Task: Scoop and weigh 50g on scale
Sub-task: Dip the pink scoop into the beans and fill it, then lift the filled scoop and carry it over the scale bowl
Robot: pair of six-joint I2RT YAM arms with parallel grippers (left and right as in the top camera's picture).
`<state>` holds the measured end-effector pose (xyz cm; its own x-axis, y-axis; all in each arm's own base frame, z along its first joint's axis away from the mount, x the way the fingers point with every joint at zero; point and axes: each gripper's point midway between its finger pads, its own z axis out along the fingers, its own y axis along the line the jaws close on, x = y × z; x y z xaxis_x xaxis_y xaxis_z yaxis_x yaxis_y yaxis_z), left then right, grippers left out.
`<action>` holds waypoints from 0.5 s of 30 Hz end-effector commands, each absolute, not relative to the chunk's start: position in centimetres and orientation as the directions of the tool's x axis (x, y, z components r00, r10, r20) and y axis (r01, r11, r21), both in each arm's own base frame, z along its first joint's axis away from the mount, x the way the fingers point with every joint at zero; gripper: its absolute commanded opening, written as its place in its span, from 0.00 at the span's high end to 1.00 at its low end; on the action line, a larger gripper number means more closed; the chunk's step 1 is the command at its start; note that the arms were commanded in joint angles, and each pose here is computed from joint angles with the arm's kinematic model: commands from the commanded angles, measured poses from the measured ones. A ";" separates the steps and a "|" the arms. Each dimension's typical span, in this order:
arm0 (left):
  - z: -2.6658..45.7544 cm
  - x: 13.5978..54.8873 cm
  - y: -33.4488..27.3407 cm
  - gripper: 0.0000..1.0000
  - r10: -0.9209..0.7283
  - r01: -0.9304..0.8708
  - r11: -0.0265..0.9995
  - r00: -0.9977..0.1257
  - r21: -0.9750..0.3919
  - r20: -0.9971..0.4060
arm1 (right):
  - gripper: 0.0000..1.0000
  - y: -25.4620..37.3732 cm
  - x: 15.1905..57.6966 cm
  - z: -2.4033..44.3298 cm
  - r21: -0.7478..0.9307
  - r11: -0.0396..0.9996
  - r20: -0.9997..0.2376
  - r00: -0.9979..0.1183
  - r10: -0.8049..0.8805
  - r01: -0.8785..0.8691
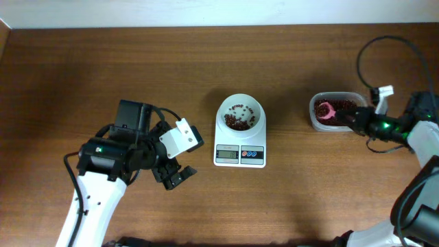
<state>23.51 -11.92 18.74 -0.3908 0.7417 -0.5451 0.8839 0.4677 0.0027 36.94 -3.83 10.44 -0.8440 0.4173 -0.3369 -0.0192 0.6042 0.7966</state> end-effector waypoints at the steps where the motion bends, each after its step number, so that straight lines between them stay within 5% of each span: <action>1: 18.6 23.4 -12.0 0.01 0.744 0.890 0.456 -0.380 0.001 -0.549 | 0.96 -5.1 36.9 11.3 0.837 0.548 -0.320 -0.820 0.475 -0.010; 15: 18.6 23.4 -12.0 0.01 0.744 0.890 0.456 -0.380 0.001 -0.549 | 0.96 -6.1 36.7 12.6 0.879 0.477 -0.298 -0.795 0.529 -0.012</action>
